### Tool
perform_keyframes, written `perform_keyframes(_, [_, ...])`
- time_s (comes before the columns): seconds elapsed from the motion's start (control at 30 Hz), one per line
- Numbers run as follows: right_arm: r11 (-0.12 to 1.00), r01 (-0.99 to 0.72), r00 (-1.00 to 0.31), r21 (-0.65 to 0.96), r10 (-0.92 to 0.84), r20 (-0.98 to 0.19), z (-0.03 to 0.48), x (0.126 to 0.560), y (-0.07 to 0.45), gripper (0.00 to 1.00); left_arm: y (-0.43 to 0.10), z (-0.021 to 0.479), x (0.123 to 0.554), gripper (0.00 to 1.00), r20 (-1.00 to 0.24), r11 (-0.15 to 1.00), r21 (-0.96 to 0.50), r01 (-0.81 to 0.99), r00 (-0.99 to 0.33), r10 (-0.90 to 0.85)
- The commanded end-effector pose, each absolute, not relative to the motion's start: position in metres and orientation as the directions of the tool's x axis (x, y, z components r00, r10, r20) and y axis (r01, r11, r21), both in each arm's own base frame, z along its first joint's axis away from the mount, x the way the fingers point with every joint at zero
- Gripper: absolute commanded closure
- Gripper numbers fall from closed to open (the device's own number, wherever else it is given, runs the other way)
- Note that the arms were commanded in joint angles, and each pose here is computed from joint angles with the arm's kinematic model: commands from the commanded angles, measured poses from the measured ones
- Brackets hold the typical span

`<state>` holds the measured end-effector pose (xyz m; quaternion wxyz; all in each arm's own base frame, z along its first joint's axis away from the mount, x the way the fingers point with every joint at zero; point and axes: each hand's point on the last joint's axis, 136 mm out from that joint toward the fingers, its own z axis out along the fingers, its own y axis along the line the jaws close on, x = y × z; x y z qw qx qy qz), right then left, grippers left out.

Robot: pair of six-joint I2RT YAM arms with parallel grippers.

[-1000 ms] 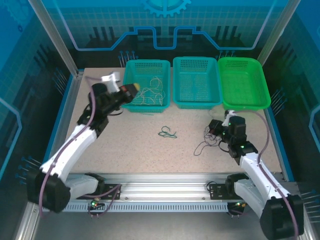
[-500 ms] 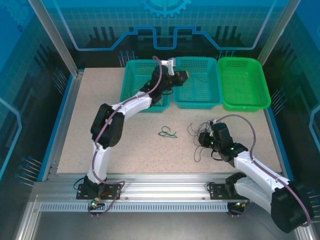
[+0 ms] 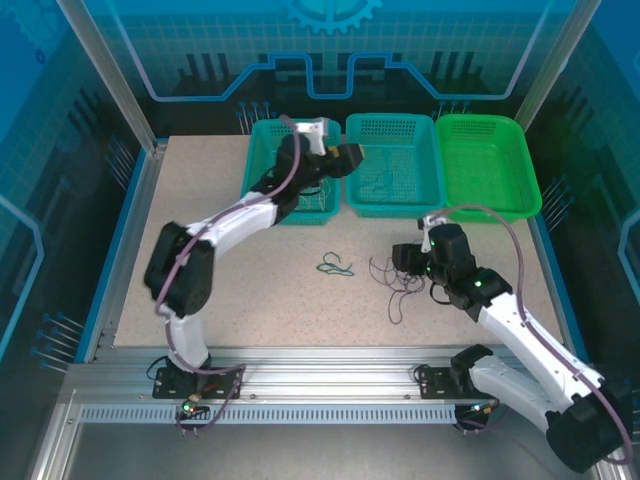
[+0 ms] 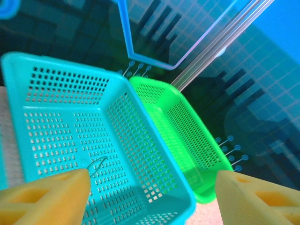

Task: Untangle the cables

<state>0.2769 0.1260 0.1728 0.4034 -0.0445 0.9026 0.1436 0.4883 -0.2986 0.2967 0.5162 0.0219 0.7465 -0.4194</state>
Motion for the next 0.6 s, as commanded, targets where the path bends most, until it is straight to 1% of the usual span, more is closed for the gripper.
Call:
perform_keyframes(0.0, [0.877,-0.440,-0.652,0.194,-0.163,-0.740,0.189,0.277,0.184,0.35,-0.261,0.354,0.449,0.28,-0.838,0.641,-0.545,0.540,-0.351,-0.418])
perform_keyframes(0.1, [0.809,-0.571,-0.637,0.140,-0.328,-0.698,0.186,0.280,0.235,0.35,-0.237,0.357,0.409,0.28,-0.879,0.692,-0.476,0.543,-0.324,-0.351])
perform_keyframes(0.2, [0.773,-0.632,-0.625,0.052,-0.470,-0.623,0.159,0.287,0.270,0.37,-0.211,0.344,0.373,0.28,-0.927,0.777,-0.356,0.520,-0.304,-0.221])
perform_keyframes(0.27, [0.758,-0.651,-0.624,0.039,-0.506,-0.595,0.137,0.294,0.286,0.37,-0.191,0.328,0.353,0.28,-0.938,0.831,-0.281,0.479,-0.320,-0.133])
perform_keyframes(0.33, [0.773,-0.634,-0.645,0.019,-0.516,-0.563,0.114,0.306,0.292,0.38,-0.171,0.318,0.330,0.27,-0.941,0.869,-0.206,0.450,-0.336,-0.049])
perform_keyframes(0.4, [0.784,-0.620,-0.659,-0.026,-0.539,-0.525,0.092,0.316,0.291,0.38,-0.158,0.313,0.307,0.27,-0.940,0.880,-0.156,0.448,-0.342,0.007])
perform_keyframes(0.5, [0.769,-0.633,-0.655,-0.096,-0.597,-0.464,0.064,0.327,0.290,0.39,-0.148,0.310,0.277,0.24,-0.947,0.867,-0.096,0.490,-0.314,0.072])
perform_keyframes(0.57, [0.751,-0.648,-0.653,-0.127,-0.633,-0.416,0.046,0.331,0.289,0.42,-0.147,0.304,0.264,0.19,-0.951,0.848,-0.055,0.526,-0.286,0.116])
